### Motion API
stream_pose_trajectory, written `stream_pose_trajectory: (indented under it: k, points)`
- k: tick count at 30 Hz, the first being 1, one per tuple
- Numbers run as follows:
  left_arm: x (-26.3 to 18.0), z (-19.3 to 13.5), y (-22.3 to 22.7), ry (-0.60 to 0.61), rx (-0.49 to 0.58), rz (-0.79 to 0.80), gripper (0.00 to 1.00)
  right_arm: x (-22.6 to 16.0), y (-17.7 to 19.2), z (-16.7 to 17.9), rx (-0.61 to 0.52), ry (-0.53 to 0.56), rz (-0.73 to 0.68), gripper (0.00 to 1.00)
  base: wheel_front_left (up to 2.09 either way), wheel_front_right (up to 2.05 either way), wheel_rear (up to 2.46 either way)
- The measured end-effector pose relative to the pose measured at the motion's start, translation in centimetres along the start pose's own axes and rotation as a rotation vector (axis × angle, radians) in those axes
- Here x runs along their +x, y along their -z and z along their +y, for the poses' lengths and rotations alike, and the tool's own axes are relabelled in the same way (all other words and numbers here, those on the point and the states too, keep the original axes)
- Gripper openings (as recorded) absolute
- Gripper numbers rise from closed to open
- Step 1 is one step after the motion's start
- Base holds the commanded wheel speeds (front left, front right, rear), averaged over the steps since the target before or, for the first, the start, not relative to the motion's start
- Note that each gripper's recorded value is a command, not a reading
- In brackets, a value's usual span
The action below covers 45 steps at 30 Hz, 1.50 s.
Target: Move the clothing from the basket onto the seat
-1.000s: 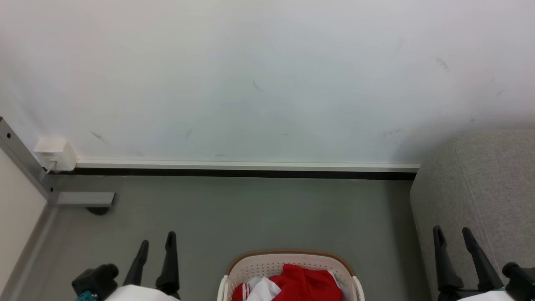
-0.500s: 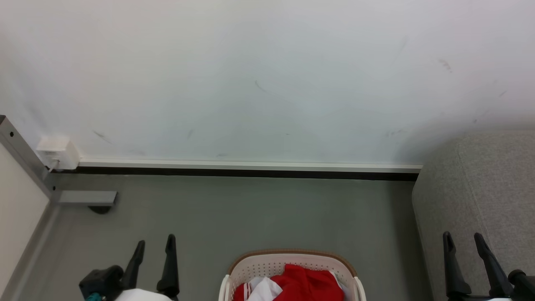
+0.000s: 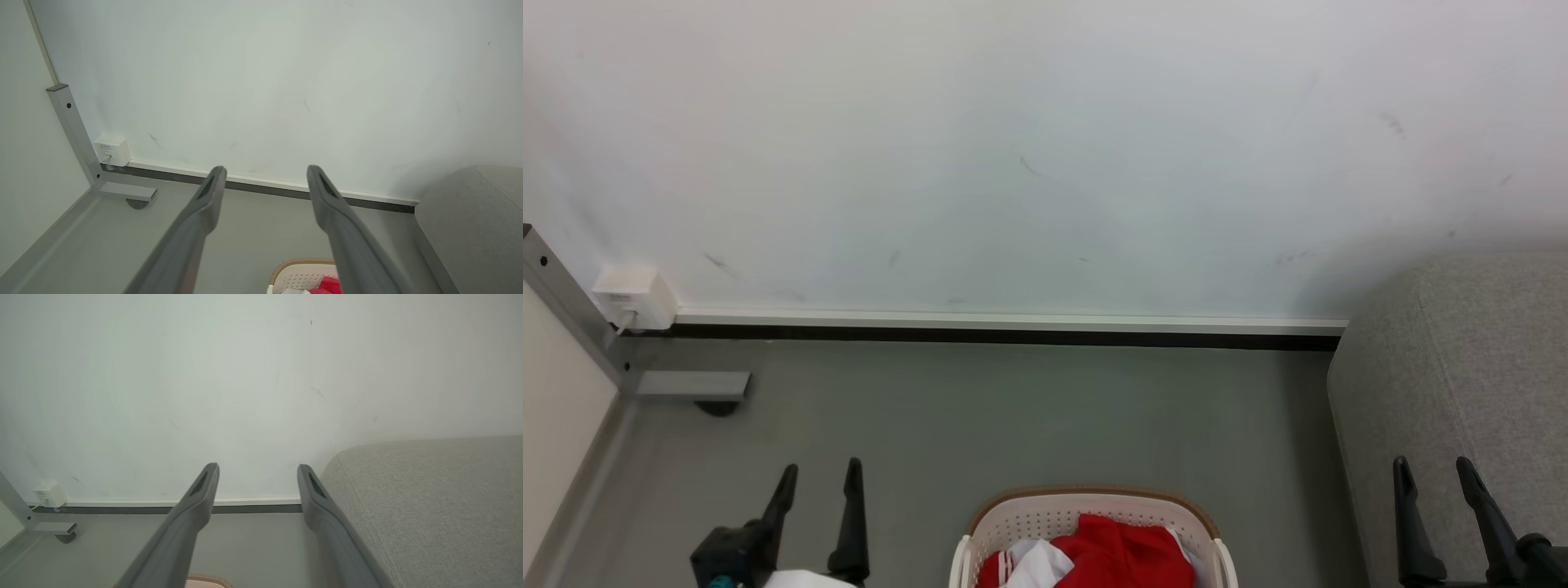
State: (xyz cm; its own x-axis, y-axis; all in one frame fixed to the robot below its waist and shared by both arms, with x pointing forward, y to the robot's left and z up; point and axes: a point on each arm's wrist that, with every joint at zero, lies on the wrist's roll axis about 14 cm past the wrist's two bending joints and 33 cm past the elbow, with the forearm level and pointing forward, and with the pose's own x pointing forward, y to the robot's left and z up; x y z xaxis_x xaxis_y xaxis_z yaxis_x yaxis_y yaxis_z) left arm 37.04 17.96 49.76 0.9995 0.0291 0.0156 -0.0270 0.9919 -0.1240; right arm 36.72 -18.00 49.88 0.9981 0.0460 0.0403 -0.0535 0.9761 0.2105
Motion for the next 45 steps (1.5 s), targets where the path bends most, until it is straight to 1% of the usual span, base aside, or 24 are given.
stream_pose_trajectory:
  k: [16,27,45]
  points:
    - [-0.2,0.0,0.0,0.011,0.123,-0.02,1.0,-0.5,0.4,-0.2,-0.014,0.006,-0.003,1.0,0.0,0.0,0.0]
    - [-0.3,-0.4,0.2,0.033,0.193,-0.03,1.0,-0.5,0.6,0.1,-0.074,-0.012,-0.005,1.0,0.0,0.0,0.0]
    - [-0.4,-0.6,1.1,0.051,0.182,-0.004,1.0,-0.9,1.3,0.2,-0.037,-0.008,0.013,1.0,0.0,0.0,0.0]
